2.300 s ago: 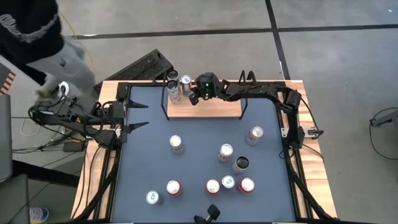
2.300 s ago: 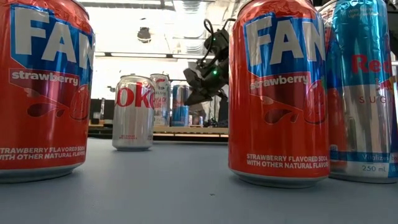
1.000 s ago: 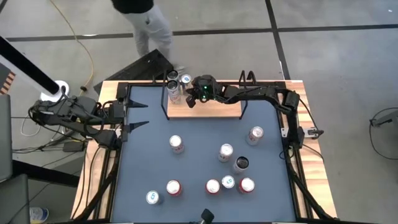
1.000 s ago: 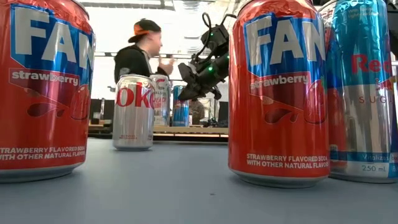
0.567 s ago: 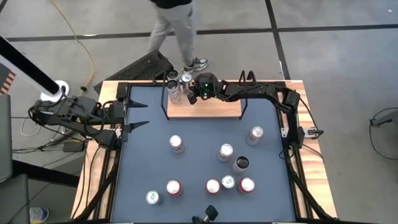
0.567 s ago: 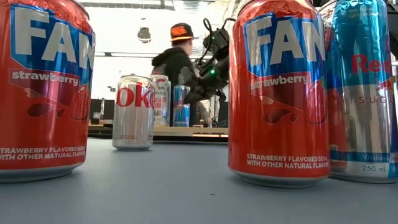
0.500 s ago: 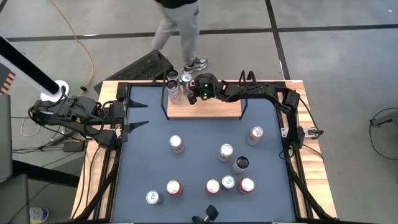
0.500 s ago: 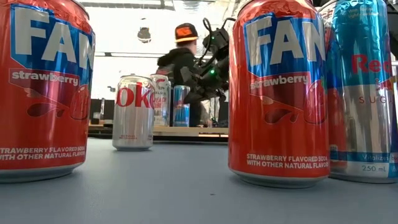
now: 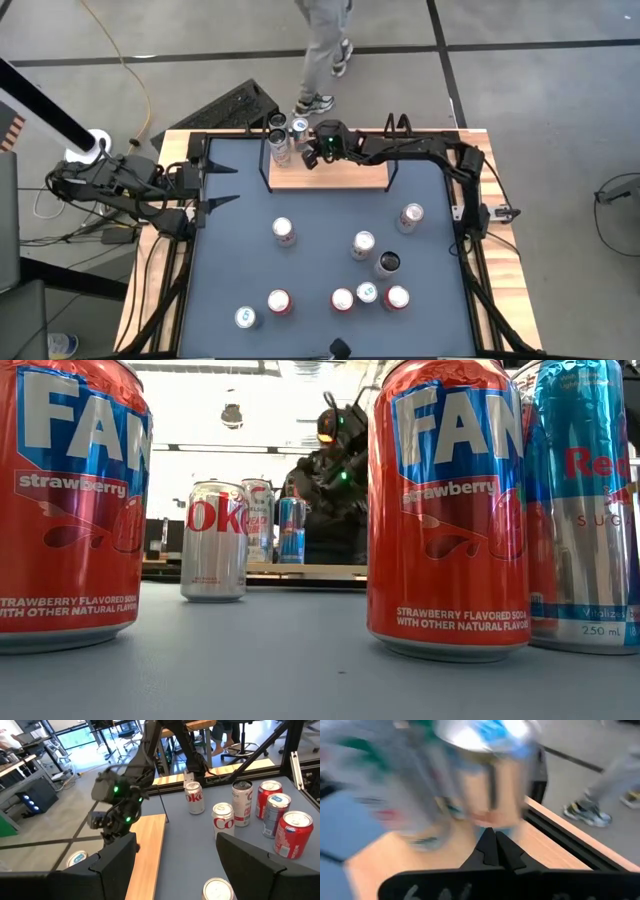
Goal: Place canned beverage on shelf
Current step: Put the top blue soda can on the shelf
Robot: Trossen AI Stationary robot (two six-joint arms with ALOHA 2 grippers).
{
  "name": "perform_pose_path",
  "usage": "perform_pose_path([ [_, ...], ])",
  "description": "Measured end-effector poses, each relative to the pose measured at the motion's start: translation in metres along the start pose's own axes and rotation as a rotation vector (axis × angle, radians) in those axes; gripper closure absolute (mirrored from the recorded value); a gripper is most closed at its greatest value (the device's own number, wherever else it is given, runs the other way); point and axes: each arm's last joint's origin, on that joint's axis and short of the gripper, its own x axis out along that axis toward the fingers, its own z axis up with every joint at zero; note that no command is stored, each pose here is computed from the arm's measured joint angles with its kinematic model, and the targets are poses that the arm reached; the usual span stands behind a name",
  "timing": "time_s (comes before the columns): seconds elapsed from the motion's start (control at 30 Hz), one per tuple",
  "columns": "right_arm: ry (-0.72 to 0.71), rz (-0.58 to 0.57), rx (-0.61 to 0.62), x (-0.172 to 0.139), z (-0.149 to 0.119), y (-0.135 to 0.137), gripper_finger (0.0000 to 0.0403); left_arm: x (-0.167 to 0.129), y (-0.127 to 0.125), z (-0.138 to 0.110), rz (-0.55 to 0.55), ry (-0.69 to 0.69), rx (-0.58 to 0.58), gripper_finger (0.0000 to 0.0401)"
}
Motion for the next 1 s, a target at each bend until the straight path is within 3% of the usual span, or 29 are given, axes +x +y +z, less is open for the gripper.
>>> perform_pose_path([
  [0.2, -0.048, 0.065, -0.128, -0.012, 0.025, 0.029, 0.0403, 0.0, 0.0, -0.001, -0.002, 0.009, 0.006, 0.0135],
  [0.53, -0.06, 0.035, -0.111, -0.008, 0.037, 0.015, 0.0403, 0.0, 0.0, -0.001, -0.002, 0.011, 0.009, 0.0135],
  [1.0, -0.046, 0.026, -0.105, -0.001, 0.033, 0.01, 0.0403, 0.0, 0.0, -0.001, -0.001, 0.012, 0.017, 0.0135],
])
